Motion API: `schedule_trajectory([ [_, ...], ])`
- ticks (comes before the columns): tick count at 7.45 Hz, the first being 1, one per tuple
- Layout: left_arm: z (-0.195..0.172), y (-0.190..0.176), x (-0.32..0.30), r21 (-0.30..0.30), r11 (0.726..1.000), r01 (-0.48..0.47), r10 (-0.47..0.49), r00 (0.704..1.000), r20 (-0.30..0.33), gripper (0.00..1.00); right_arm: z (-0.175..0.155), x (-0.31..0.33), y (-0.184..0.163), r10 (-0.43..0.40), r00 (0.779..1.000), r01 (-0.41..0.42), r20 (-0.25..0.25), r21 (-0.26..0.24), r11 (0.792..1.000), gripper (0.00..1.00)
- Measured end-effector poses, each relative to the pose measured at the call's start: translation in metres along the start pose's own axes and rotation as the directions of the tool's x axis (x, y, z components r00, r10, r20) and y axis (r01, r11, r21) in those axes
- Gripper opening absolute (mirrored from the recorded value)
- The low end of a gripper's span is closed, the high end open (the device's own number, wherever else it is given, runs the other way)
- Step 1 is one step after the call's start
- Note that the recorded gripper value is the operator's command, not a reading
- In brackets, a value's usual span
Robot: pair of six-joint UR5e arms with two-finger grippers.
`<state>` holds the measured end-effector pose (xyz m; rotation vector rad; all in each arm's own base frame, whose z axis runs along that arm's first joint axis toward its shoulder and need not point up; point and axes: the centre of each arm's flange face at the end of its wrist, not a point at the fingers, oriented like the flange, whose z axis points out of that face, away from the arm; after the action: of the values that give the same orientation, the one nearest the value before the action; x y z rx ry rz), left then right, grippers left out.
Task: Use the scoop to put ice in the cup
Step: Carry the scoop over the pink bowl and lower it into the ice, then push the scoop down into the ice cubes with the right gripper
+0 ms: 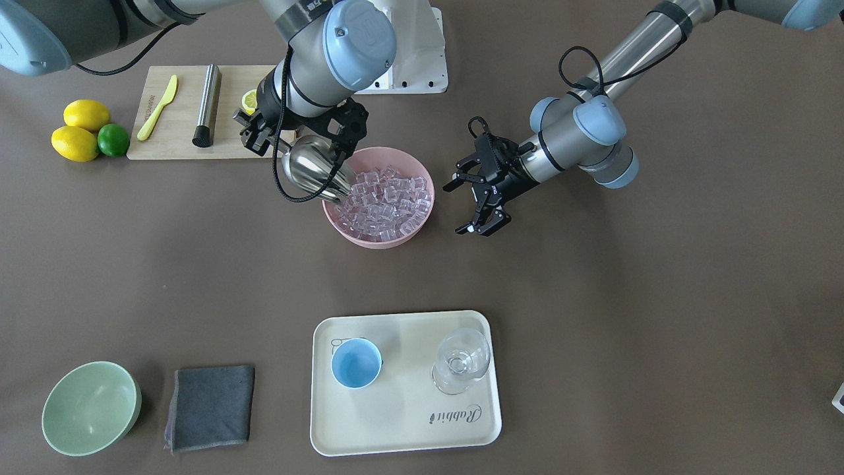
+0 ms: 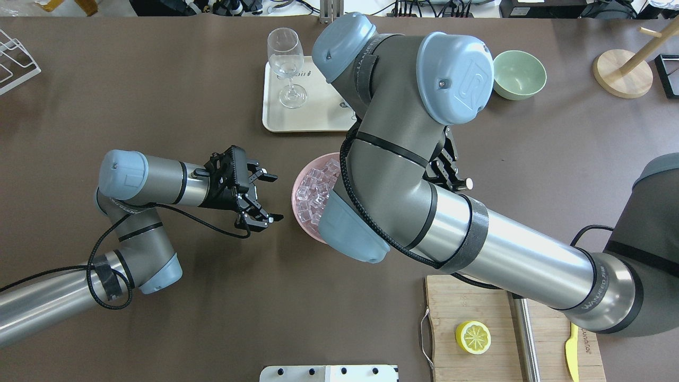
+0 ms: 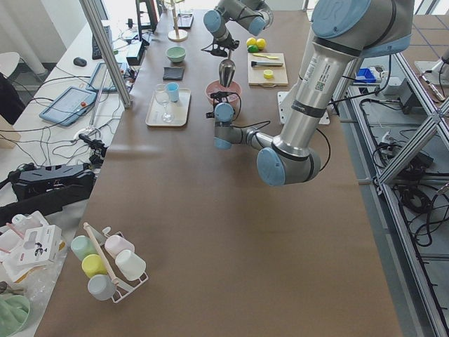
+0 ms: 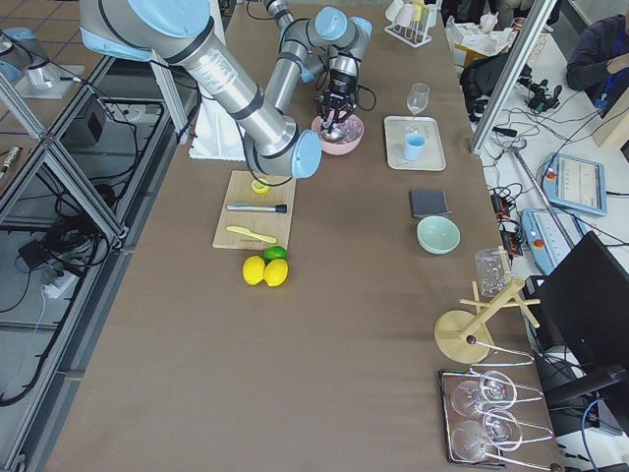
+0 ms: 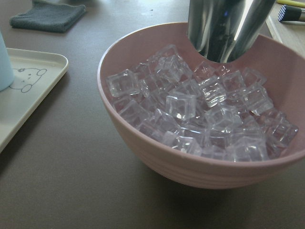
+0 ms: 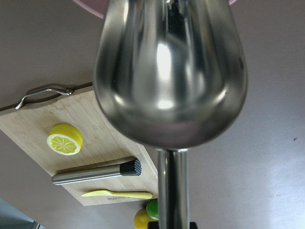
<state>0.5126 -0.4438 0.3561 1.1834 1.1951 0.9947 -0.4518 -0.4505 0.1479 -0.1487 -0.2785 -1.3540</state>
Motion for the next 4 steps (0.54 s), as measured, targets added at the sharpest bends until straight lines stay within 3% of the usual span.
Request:
schedule_trajectory([
  [4, -0.004, -0.003, -0.005, 0.015, 0.999, 0.03, -0.03, 0.999, 0.013, 0.97, -0.006, -0.005, -0.023, -0.007, 1.0, 0.007, 0.002, -0.038, 0.999, 0.0],
])
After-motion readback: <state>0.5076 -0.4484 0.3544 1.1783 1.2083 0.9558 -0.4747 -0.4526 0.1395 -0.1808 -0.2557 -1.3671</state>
